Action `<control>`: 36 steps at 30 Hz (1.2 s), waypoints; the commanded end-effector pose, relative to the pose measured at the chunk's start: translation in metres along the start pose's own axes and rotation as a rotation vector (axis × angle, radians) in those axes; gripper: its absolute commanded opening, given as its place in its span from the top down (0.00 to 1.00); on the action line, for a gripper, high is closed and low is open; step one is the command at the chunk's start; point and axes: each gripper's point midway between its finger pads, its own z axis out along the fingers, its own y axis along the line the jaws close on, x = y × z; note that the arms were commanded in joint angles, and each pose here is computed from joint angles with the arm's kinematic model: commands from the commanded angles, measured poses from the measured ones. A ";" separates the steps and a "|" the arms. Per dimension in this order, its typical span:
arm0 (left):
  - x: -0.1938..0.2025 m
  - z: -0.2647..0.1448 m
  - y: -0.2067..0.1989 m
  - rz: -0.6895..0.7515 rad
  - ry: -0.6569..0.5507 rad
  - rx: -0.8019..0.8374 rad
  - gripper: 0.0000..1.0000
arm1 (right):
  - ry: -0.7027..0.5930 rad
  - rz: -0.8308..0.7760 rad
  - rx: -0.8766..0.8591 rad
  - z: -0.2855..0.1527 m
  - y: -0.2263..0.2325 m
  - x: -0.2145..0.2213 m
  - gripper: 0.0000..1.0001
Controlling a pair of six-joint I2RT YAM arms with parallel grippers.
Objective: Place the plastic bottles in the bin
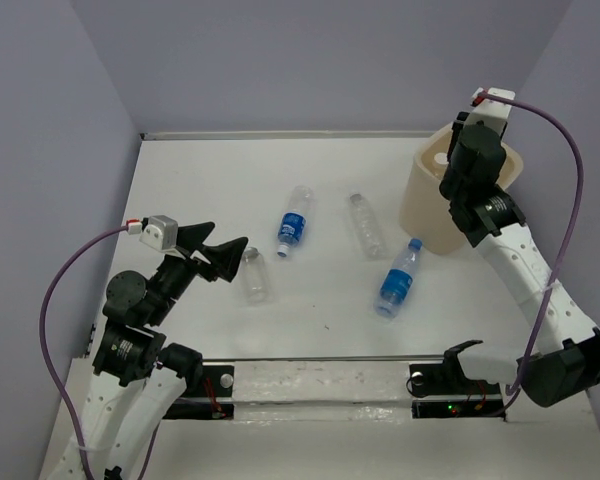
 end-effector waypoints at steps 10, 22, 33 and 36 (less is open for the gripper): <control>-0.016 0.002 -0.005 0.018 -0.038 0.016 0.01 | 0.209 0.196 -0.196 0.031 0.021 0.066 1.00; -0.014 0.004 -0.003 0.017 -0.031 0.008 0.01 | 0.375 0.210 -0.176 0.055 0.031 0.138 0.93; -0.009 0.008 -0.003 0.010 -0.013 0.017 0.01 | 0.204 0.310 -0.354 0.023 0.035 0.046 0.04; -0.007 0.010 0.000 0.002 -0.010 0.007 0.01 | 0.168 0.342 -0.473 -0.004 0.052 0.025 0.03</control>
